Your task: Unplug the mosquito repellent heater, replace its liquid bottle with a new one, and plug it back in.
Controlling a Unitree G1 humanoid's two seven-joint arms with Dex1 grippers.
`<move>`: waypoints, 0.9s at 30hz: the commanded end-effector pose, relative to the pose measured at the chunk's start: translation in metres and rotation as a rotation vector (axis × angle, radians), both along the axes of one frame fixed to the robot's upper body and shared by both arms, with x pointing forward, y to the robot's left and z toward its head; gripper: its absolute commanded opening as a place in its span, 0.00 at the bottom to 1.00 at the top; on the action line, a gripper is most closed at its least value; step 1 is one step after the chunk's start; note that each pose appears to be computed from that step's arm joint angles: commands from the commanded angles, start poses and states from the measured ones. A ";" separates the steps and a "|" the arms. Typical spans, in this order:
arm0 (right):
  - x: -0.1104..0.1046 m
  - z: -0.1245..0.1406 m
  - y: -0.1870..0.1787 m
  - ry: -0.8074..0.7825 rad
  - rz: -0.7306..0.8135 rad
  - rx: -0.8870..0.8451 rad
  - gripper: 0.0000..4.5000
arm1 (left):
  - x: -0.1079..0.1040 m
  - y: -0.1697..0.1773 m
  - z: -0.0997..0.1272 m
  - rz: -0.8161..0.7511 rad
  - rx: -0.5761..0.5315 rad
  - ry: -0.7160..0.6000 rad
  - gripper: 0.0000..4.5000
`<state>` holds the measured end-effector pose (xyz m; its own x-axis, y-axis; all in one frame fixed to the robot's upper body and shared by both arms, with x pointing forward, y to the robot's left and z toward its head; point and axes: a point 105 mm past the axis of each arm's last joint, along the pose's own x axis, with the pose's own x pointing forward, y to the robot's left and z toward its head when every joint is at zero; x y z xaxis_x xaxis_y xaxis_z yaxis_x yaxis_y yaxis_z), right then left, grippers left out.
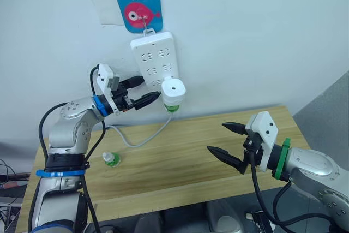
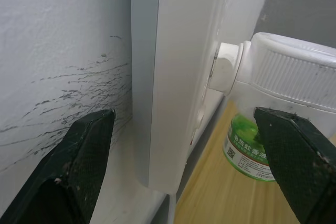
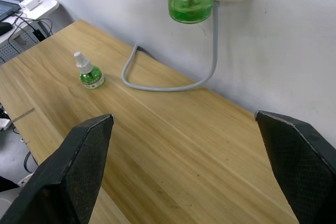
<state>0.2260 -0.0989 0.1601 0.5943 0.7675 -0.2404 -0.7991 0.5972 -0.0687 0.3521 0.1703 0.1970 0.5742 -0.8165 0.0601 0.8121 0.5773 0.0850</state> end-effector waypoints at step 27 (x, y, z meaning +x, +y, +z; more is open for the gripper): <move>0.008 0.026 0.021 -0.122 -0.029 0.073 1.00 | -0.009 -0.013 0.019 -0.122 -0.049 -0.014 0.29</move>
